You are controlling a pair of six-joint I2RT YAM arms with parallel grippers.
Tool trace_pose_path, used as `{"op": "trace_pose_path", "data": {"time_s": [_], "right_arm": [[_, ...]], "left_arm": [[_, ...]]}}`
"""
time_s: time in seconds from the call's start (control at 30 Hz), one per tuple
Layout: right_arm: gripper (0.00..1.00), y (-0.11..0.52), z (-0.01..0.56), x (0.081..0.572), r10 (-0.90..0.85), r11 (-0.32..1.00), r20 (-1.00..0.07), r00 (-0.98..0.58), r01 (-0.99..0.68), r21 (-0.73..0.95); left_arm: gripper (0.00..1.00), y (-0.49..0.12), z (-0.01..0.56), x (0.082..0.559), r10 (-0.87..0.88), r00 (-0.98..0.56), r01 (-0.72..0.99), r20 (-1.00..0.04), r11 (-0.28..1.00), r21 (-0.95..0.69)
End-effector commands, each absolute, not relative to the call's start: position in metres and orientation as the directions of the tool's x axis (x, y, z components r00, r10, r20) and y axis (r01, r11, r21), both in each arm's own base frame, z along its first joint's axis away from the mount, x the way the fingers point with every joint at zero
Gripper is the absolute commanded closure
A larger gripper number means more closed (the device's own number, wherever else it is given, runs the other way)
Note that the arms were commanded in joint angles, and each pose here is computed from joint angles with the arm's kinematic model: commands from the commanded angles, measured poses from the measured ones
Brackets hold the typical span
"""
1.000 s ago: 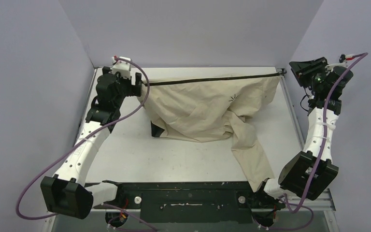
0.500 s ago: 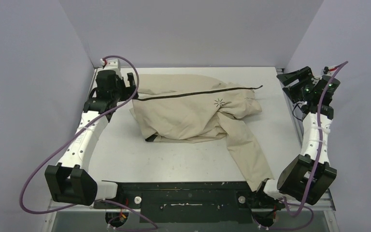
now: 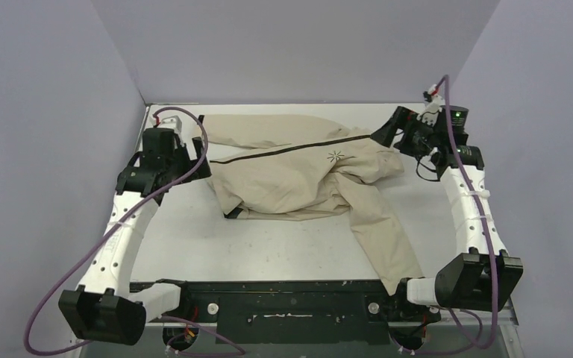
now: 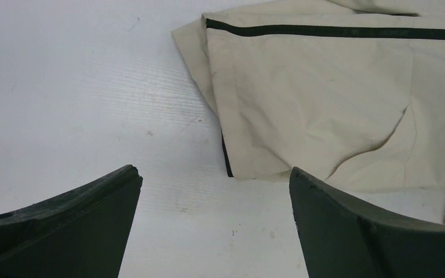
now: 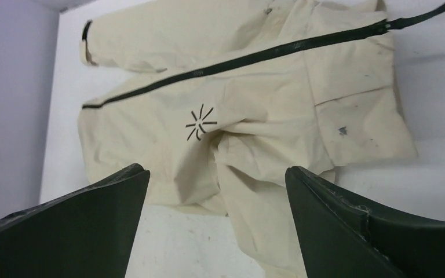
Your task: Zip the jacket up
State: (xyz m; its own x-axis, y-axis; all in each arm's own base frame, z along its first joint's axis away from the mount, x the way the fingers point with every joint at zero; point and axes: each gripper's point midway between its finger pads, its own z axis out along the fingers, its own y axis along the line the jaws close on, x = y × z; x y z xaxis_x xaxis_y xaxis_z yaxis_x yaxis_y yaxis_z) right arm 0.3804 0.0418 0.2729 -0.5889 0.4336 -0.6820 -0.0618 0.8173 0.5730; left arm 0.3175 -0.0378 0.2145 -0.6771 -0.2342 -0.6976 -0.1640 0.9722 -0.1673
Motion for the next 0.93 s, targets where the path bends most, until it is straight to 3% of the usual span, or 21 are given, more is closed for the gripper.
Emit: {"op": "trace_pose_path", "data": {"time_s": [0.0,0.1,0.3,0.53,0.9], "right_arm": [[0.05,0.071,0.278,0.359,0.131,0.920,-0.797,-0.590,-0.227,0.319],[0.00,0.072,0.280,0.353,0.041,0.966,-0.838,-0.545,-0.194,0.173],[0.00,0.025,0.299,0.336,0.076,0.997,-0.901,-0.426,0.043,0.064],[0.00,-0.001,0.313,0.305,0.115,0.983,-0.940,-0.323,0.175,0.060],[0.00,-0.005,0.315,0.274,0.128,0.981,-0.943,-0.308,0.181,0.074]], "left_arm": [[0.03,-0.048,0.255,0.305,-0.239,-0.594,-0.093,-0.768,0.969,-0.230],[0.03,-0.045,0.266,0.300,-0.231,-0.546,-0.081,-0.805,0.971,-0.223],[0.03,-0.028,0.286,0.295,-0.276,-0.452,-0.164,-0.848,0.960,-0.225],[0.03,-0.022,0.289,0.299,-0.360,-0.376,-0.230,-0.854,0.929,-0.290],[0.03,-0.025,0.286,0.301,-0.363,-0.379,-0.218,-0.851,0.929,-0.299]]}}
